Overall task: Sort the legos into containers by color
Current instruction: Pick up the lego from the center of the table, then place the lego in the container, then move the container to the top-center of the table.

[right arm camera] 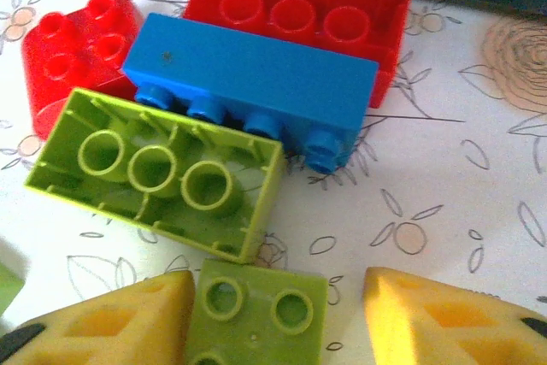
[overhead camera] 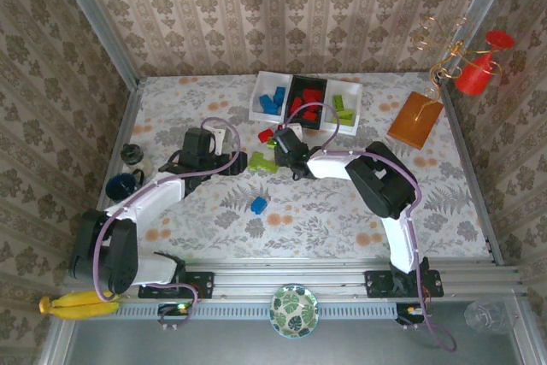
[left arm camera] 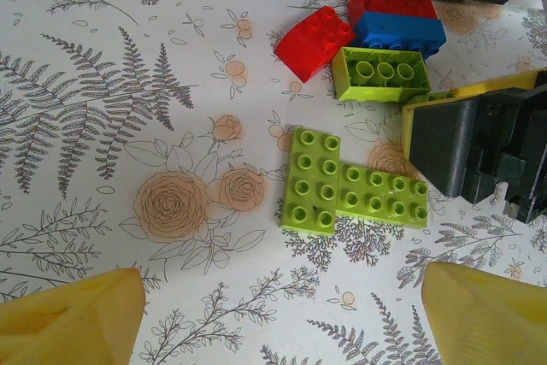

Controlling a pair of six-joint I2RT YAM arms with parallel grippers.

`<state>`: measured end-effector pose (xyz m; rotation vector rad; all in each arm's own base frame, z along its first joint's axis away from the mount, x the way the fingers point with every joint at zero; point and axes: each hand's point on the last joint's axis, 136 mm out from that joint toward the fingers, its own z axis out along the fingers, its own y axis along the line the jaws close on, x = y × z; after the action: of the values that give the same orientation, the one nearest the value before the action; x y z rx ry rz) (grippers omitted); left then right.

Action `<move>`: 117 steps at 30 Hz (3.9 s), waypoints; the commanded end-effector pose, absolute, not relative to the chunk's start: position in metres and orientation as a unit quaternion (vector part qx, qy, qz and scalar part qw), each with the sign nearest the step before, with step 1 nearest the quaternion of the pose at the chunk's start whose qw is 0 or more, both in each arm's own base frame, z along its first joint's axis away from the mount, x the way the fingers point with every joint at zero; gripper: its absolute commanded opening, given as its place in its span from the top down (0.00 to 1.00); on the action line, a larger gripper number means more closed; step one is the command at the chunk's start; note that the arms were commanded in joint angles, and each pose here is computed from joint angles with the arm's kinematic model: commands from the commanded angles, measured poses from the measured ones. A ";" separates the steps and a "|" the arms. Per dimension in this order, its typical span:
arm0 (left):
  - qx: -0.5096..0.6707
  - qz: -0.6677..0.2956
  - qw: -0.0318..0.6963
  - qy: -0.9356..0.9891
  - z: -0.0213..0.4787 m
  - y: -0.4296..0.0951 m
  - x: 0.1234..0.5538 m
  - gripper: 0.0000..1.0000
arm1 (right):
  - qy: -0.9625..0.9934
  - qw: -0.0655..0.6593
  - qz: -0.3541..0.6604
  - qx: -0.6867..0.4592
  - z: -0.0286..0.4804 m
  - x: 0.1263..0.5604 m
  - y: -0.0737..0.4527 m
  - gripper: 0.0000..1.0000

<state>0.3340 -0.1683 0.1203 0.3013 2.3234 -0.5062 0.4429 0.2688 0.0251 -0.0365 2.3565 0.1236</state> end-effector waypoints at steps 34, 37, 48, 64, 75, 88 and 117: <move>0.051 -0.216 0.410 0.885 0.153 -0.182 0.414 0.15 | 0.838 0.520 0.070 0.150 0.155 0.551 0.096 0.29; 0.047 -0.190 0.413 0.890 0.143 -0.177 0.446 0.17 | 0.839 0.521 0.070 0.142 0.163 0.532 0.092 0.27; 0.090 -0.193 0.383 0.899 0.111 -0.212 0.546 0.30 | 0.849 0.500 0.102 0.140 0.154 0.473 0.089 0.25; 0.100 -0.204 0.355 0.907 0.078 -0.240 0.597 0.57 | 0.856 0.487 0.106 0.138 0.141 0.450 0.086 0.24; 0.070 -0.146 0.368 0.916 0.071 -0.221 0.586 0.81 | 0.860 0.481 0.100 0.139 0.131 0.437 0.082 0.23; 0.069 -0.097 0.364 0.924 0.073 -0.191 0.506 0.95 | 0.861 0.476 0.104 0.145 0.119 0.434 0.082 0.23; 0.007 -0.117 0.365 0.924 0.069 -0.175 0.554 0.93 | 0.889 0.436 0.137 0.021 0.105 0.411 0.200 0.21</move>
<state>0.5533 -0.1662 0.0703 0.0309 2.3627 -0.2167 0.4090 0.1799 0.1076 0.0921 2.1931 0.3556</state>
